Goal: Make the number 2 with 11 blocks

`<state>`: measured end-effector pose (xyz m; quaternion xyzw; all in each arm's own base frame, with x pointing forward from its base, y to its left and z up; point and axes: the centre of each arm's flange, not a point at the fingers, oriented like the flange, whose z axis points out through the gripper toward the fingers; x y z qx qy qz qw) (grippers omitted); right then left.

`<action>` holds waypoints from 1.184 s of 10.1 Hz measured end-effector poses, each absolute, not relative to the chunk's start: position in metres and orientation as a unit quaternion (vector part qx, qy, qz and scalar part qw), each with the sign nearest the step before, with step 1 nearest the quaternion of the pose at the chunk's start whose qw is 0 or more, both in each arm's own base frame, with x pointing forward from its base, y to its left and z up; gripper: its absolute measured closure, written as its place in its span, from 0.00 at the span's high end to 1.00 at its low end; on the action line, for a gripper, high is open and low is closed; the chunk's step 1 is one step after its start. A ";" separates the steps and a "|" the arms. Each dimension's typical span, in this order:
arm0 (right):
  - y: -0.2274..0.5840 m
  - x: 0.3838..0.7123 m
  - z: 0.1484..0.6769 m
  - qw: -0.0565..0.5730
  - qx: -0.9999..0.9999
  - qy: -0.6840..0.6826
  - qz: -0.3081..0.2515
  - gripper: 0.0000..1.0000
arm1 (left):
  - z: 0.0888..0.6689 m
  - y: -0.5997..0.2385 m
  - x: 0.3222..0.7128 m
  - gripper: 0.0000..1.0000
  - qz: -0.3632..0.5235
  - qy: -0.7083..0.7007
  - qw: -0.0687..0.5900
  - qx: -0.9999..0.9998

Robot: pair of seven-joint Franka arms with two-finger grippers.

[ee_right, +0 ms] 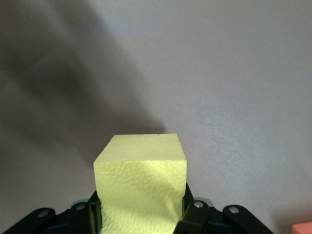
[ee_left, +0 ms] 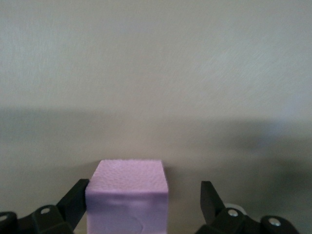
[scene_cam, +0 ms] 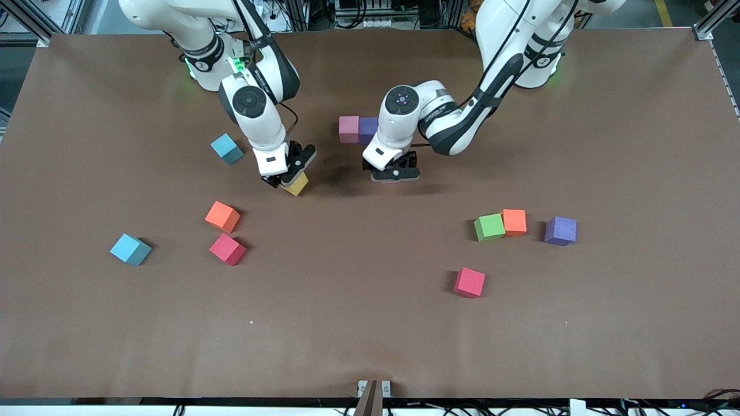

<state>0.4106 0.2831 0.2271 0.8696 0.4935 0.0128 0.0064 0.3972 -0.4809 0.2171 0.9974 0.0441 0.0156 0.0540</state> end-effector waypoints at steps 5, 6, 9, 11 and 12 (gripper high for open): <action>0.358 0.429 0.242 0.015 0.805 0.592 -0.037 0.59 | 0.273 -0.415 0.490 1.00 0.069 0.104 0.077 0.989; 0.389 0.426 0.240 0.021 0.791 0.610 -0.046 0.59 | 0.279 -0.391 0.512 1.00 0.080 0.107 0.073 0.988; 0.466 0.390 0.210 0.044 0.744 0.664 -0.049 0.55 | 0.279 -0.308 0.571 1.00 0.106 0.102 0.042 0.988; 0.486 0.380 0.215 0.045 0.733 0.677 -0.039 0.55 | 0.286 -0.268 0.603 1.00 0.114 0.095 0.040 0.988; 0.489 0.380 0.216 0.045 0.732 0.679 -0.036 0.55 | 0.289 -0.256 0.615 1.00 0.113 0.089 0.036 0.989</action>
